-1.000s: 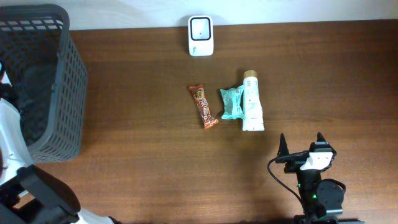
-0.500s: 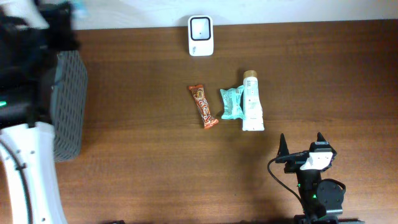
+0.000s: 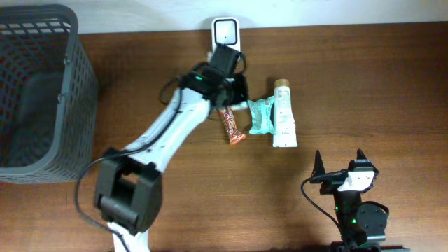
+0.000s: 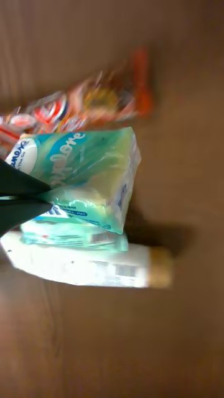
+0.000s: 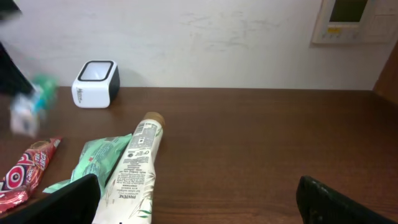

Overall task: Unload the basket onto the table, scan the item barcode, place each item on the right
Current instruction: 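Place the teal tissue pack next to the chocolate bar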

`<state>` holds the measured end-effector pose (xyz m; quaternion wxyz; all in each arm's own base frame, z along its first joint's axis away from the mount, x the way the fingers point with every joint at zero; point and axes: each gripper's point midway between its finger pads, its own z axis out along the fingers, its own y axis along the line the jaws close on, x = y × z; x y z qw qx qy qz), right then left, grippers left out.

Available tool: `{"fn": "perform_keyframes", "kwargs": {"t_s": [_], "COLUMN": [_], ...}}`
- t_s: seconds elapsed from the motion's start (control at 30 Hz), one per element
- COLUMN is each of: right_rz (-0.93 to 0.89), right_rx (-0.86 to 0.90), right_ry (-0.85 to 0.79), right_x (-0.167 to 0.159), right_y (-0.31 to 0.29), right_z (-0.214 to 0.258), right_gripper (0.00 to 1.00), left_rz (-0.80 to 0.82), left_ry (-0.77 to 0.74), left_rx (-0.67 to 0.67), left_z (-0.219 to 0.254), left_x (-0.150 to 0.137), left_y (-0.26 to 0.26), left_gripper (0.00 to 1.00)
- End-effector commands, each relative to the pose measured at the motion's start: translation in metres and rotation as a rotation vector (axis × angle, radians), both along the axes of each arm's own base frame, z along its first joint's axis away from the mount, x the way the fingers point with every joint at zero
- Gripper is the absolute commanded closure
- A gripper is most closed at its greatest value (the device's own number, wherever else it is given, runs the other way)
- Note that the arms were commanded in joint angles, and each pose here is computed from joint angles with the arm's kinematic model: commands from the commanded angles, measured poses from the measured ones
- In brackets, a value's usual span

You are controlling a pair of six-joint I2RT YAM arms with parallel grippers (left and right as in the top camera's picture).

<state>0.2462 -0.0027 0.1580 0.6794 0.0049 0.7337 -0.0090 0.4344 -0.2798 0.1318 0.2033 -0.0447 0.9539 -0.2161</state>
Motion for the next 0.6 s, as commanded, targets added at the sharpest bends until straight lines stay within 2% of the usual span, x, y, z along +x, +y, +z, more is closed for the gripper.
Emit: {"fn": "perform_keyframes", "kwargs": {"t_s": [0.0, 0.03, 0.07, 0.1, 0.13, 0.17, 0.23, 0.3, 0.37, 0.43, 0.5, 0.57], "right_rz": [-0.009, -0.009, -0.009, -0.009, -0.009, -0.009, -0.009, -0.009, -0.009, -0.009, -0.009, -0.009], "right_rx": [-0.007, -0.007, -0.007, -0.007, -0.007, -0.007, -0.007, -0.007, -0.007, -0.007, -0.007, -0.007], "right_ry": [0.004, 0.004, 0.004, 0.004, 0.004, 0.004, 0.004, 0.004, 0.004, 0.004, 0.004, 0.004], "right_x": [0.0, 0.0, 0.0, 0.0, 0.0, 0.0, 0.0, 0.0, 0.0, 0.0, 0.0, 0.0], "right_y": [-0.002, -0.002, -0.002, -0.002, -0.002, -0.002, -0.002, -0.002, -0.002, -0.002, -0.002, -0.002], "right_z": [-0.003, -0.003, -0.003, -0.003, -0.003, -0.003, -0.003, -0.003, -0.003, -0.003, -0.003, -0.003], "right_gripper": [0.01, 0.01, 0.01, 0.01, 0.01, 0.01, 0.01, 0.01, 0.01, 0.01, 0.01, 0.01], "left_rz": [-0.004, -0.011, -0.014, -0.014, -0.014, -0.012, -0.02, -0.083, -0.095, -0.077, 0.025, 0.156], "left_ry": [0.087, 0.09, 0.09, 0.09, 0.089, 0.077, 0.032, -0.079, -0.172, -0.298, -0.332, -0.327], "left_rx": [-0.04, -0.037, -0.037, -0.037, -0.037, -0.044, -0.058, -0.053, -0.055, -0.044, 0.006, 0.08], "left_z": [-0.021, -0.022, -0.022, -0.022, -0.022, -0.02, -0.01, 0.025, 0.069, 0.131, 0.156, 0.17], "left_x": [-0.019, -0.021, -0.022, -0.022, -0.022, -0.018, -0.007, 0.012, 0.024, 0.036, 0.038, 0.035], "left_y": [-0.03, -0.033, -0.034, -0.033, -0.034, -0.034, -0.032, -0.025, -0.011, 0.027, 0.076, 0.136], "left_gripper": [0.92, 0.9, 0.81, 0.77, 0.68, 0.53, 0.51, 0.39, 0.33, 0.18, 0.01, 0.01]}}
